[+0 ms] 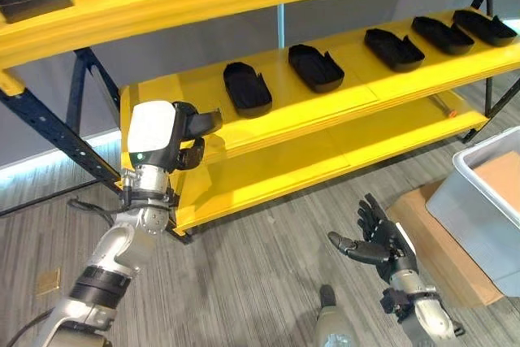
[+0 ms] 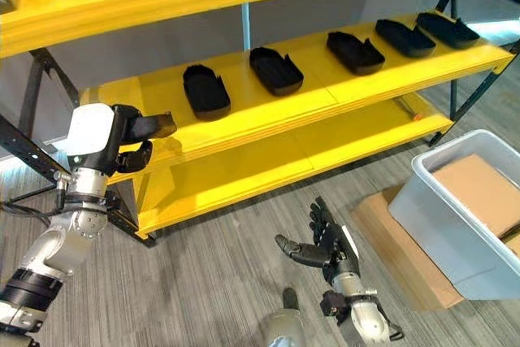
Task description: Move parts from the plastic box to the shelf.
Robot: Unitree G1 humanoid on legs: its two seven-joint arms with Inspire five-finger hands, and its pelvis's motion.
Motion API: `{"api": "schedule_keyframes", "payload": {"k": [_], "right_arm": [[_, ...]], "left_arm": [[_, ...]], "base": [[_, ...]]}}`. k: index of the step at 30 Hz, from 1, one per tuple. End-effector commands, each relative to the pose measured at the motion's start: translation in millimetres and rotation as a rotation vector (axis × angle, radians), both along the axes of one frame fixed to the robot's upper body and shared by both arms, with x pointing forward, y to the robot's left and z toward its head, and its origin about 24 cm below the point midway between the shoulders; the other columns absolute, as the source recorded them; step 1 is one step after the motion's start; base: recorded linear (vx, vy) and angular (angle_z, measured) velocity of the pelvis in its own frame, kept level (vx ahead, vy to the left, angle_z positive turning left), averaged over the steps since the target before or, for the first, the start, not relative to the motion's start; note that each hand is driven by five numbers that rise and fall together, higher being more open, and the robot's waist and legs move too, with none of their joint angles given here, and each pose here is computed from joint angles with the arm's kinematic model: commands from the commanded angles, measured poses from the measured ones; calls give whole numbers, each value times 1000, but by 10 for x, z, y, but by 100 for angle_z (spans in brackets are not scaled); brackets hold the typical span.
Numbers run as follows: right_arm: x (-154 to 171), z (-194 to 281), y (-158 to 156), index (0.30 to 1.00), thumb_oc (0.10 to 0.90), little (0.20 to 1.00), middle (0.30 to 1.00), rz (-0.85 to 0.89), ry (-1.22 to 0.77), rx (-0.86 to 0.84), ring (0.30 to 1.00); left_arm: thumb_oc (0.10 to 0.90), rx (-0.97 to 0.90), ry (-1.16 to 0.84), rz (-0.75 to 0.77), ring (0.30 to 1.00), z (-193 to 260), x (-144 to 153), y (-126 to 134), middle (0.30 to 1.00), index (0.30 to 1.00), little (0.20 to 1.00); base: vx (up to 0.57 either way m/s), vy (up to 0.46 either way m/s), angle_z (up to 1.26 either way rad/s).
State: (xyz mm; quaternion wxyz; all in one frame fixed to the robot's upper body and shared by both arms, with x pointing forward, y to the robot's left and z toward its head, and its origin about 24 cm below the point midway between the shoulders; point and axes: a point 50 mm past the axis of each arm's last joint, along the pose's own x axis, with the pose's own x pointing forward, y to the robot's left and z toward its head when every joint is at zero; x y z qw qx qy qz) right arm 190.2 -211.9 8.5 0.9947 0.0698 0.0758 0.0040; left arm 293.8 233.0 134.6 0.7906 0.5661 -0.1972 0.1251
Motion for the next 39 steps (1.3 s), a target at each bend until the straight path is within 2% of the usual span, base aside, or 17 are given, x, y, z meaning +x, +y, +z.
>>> {"api": "schedule_keyframes", "payload": {"k": [1, 5, 7, 11, 14, 18, 19, 21, 33, 38, 39], "right_arm": [[133, 405, -4, 1000, 900, 1000, 1000, -1, -228, -11, 1000], [129, 376, -12, 1000, 900, 1000, 1000, -7, -207, -17, 1000], [170, 424, -3, 1000, 900, 1000, 1000, 11, -225, -73, 1000], [197, 435, 18, 1000, 900, 1000, 1000, 28, -230, -59, 1000], [215, 413, 61, 1000, 900, 1000, 1000, 36, -227, 32, 1000], [221, 404, 72, 1000, 900, 1000, 1000, 41, -223, 25, 1000], [192, -19, 119, 1000, 900, 1000, 1000, -48, 7, 172, 1000], [217, -7, 156, 1000, 900, 1000, 1000, -39, 3, 187, 1000], [215, 19, 146, 1000, 900, 1000, 1000, -33, -4, 176, 1000], [266, 78, 137, 1000, 900, 1000, 1000, -20, -29, 177, 1000], [230, 74, 73, 1000, 900, 1000, 1000, -25, -24, 136, 1000]], "left_arm": [[400, 20, -388, -26, 300, 895, -38, 50, 300, 300, 300], [400, -1, -375, -17, 300, 859, -65, 84, 300, 300, 300], [400, -3, -383, -14, 300, 870, -90, 101, 300, 300, 300], [400, -15, -391, -23, 300, 883, -100, 91, 300, 300, 300], [400, -34, -394, -31, 300, 877, -103, 82, 300, 300, 300], [400, -46, -387, -29, 300, 863, -96, 84, 300, 300, 300], [400, -114, -315, -67, 300, 856, 159, -103, 300, 300, 300], [400, -118, -319, -72, 300, 861, 155, -111, 300, 300, 300], [400, -95, -344, -116, 300, 925, 79, -178, 300, 300, 300], [400, -102, -360, -119, 300, 970, 79, -170, 300, 300, 300], [400, -84, -334, -97, 300, 917, 55, -111, 300, 300, 300]], "base": [[105, -132, 13], [78, -115, 8], [69, -71, 7], [46, -43, -1], [22, -12, 0], [8, -5, -1], [41, -10, -3], [55, 23, -4], [34, 146, 22], [264, -70, 0], [415, -216, 2]]}}
